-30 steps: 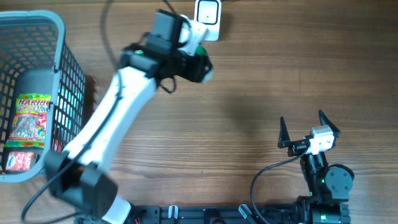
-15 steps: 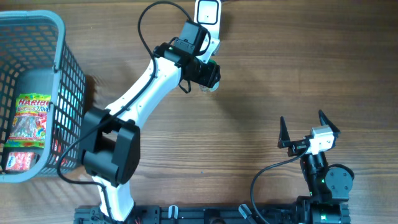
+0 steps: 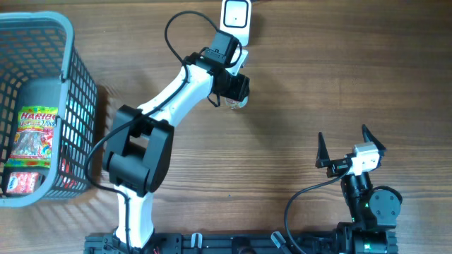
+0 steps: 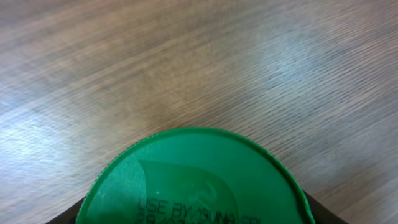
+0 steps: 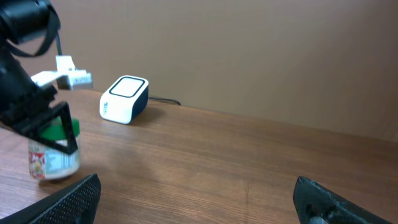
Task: Scan the item barcode
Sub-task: 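Carry the jar to the white scanner with the left gripper, then set the jar down on the table center and release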
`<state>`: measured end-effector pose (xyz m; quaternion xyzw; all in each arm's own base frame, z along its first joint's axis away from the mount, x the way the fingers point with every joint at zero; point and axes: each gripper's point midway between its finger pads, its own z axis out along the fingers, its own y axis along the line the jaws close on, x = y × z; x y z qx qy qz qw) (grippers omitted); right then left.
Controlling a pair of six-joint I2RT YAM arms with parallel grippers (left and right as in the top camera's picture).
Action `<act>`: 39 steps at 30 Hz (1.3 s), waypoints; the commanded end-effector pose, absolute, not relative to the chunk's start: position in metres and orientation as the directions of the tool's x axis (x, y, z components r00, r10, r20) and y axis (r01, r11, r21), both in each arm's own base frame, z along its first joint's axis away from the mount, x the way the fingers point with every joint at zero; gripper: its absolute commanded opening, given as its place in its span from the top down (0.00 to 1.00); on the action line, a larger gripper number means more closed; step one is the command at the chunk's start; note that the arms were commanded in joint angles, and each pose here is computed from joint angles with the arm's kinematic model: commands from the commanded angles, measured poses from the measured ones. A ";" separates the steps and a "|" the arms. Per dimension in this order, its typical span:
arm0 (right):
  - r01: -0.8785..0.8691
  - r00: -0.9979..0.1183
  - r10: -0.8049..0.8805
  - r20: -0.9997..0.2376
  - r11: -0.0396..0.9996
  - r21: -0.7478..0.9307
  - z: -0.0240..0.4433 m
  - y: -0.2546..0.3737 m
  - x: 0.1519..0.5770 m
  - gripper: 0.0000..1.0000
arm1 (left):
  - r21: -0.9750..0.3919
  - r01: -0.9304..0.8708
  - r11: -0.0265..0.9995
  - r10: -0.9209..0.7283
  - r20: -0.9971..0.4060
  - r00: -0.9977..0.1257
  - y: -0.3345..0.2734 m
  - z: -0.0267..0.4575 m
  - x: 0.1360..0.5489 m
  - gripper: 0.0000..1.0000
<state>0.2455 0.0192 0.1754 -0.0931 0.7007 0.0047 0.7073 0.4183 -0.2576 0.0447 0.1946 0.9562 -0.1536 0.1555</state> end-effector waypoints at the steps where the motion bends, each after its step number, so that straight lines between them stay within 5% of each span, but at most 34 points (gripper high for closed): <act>1: -0.127 0.028 -0.130 -0.991 0.983 -0.133 0.178 0.018 0.245 0.00 | -0.244 0.455 0.857 0.358 -0.354 -0.864 -0.290 0.042 0.401 0.40; 8: -0.127 0.028 -0.130 -0.991 0.983 -0.132 0.178 0.018 0.245 0.00 | -0.097 0.521 0.848 0.455 -0.371 -0.810 -0.327 0.038 0.369 0.34; 9: -0.128 0.028 -0.130 -0.991 0.983 -0.133 0.178 0.018 0.245 0.00 | -0.097 0.527 0.844 0.461 -0.370 -0.806 -0.330 0.038 0.367 0.27; 10: -0.128 0.028 -0.130 -0.991 0.983 -0.133 0.178 0.018 0.245 0.00 | -0.097 0.533 0.840 0.468 -0.367 -0.804 -0.332 0.038 0.364 0.00; 17: -0.128 0.028 -0.130 -0.991 0.983 -0.133 0.178 0.018 0.245 0.00 | -0.090 0.519 0.850 0.450 -0.388 -0.804 -0.327 0.069 0.357 0.00; 25: -0.128 0.028 -0.130 -0.991 0.983 -0.132 0.178 0.018 0.245 0.00 | -0.133 0.559 0.818 0.333 -0.682 -0.651 -0.313 0.239 0.344 0.00; 33: -0.128 0.028 -0.130 -0.991 0.983 -0.133 0.178 0.018 0.245 0.00 | -0.018 0.295 0.955 0.153 -0.824 -0.546 -0.169 0.353 0.329 0.00; 39: -0.128 0.028 -0.130 -0.991 0.983 -0.133 0.178 0.018 0.245 0.00 | -0.238 -0.257 0.937 -0.323 -0.870 -0.373 -0.002 0.408 0.312 0.00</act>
